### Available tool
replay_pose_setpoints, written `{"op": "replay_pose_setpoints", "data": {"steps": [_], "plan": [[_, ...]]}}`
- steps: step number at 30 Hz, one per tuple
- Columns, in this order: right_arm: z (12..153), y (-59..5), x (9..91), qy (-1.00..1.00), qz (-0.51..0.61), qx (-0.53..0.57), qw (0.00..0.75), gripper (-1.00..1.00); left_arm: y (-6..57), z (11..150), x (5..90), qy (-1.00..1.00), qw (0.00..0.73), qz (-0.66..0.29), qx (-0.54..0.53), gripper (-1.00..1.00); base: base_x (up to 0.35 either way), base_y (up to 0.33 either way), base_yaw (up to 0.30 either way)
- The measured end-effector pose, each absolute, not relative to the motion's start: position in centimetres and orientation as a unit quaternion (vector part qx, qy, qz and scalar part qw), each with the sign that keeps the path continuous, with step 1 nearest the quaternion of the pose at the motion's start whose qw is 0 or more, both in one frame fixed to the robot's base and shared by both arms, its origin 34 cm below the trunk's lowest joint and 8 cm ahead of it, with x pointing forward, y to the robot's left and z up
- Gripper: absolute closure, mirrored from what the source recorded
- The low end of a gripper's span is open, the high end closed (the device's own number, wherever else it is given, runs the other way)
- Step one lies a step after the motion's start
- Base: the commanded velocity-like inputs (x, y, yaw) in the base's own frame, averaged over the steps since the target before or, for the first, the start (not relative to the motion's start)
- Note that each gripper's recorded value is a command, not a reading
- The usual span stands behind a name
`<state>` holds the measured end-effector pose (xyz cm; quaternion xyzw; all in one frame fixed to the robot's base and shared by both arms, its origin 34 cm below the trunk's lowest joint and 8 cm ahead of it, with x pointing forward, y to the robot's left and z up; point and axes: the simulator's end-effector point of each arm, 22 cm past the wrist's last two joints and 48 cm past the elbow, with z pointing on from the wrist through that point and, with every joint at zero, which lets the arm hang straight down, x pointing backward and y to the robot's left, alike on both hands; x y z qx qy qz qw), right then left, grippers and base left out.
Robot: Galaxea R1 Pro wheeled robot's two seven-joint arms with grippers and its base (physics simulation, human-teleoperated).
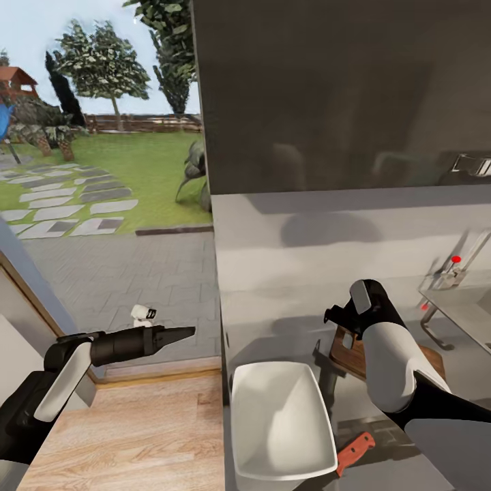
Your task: In the kitchen, take the Vidalia onion out of the sink, dice it on the chopping board with the paring knife, put the diced onion into the bowl on the countertop, then place both the paring knife and the chopping board into the sink.
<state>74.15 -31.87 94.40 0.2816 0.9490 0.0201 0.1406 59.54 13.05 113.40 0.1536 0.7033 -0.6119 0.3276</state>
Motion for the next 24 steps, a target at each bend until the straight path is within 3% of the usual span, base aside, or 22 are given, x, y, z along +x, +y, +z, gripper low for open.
{"op": "replay_pose_setpoints", "data": {"steps": [24], "plan": [[93.86,-31.23,73.86,0.951,0.024,0.277,0.132,-1.0,13.04,113.4,59.56,0.703,0.328,-0.612,0.153,-1.0,0.052,0.021,0.0]]}}
